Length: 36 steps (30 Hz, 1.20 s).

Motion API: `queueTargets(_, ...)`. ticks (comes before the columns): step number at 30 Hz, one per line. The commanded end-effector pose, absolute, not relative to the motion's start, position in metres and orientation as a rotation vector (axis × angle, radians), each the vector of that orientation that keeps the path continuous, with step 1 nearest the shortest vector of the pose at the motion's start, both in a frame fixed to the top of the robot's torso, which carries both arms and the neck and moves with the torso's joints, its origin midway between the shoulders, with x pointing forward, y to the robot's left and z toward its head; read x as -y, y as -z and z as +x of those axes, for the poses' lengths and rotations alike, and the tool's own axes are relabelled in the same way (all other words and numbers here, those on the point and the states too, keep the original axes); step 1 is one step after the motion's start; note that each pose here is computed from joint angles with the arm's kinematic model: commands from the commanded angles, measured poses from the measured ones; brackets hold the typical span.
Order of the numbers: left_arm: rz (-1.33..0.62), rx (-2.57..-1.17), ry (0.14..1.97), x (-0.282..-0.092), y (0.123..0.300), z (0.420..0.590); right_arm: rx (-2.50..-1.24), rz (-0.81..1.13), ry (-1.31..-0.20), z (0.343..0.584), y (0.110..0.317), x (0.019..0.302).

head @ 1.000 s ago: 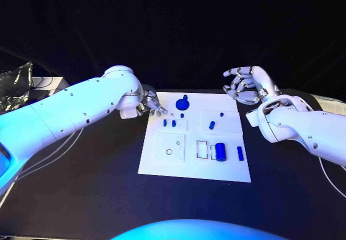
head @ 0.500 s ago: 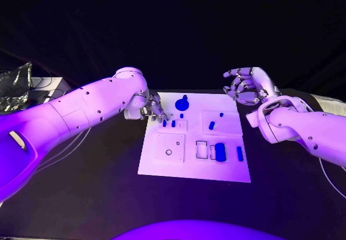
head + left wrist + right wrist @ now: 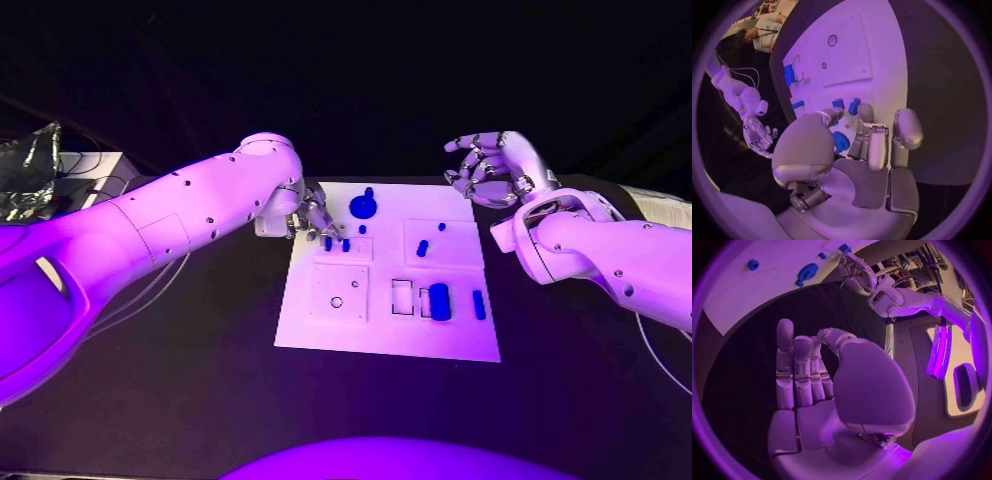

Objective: Assemble the parts on the task board

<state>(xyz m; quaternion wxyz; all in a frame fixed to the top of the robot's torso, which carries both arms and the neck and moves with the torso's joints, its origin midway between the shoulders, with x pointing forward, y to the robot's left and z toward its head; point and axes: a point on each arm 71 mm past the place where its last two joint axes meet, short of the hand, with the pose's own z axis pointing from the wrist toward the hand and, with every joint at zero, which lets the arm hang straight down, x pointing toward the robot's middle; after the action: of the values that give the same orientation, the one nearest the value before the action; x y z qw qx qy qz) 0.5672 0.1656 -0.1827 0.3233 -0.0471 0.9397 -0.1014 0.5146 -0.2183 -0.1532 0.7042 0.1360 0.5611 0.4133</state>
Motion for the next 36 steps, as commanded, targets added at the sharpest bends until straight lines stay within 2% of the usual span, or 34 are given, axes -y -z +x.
queueTargets(1, -0.113, -2.484, 0.265, -0.165, 0.186, 0.566, -1.255, 0.285, -0.929, 0.514, 0.153, 0.216)
queueTargets(36, -0.093, -2.508, 0.233, -0.163, 0.196, 0.567, -1.257, 0.284, -0.929, 0.514, 0.153, 0.216)
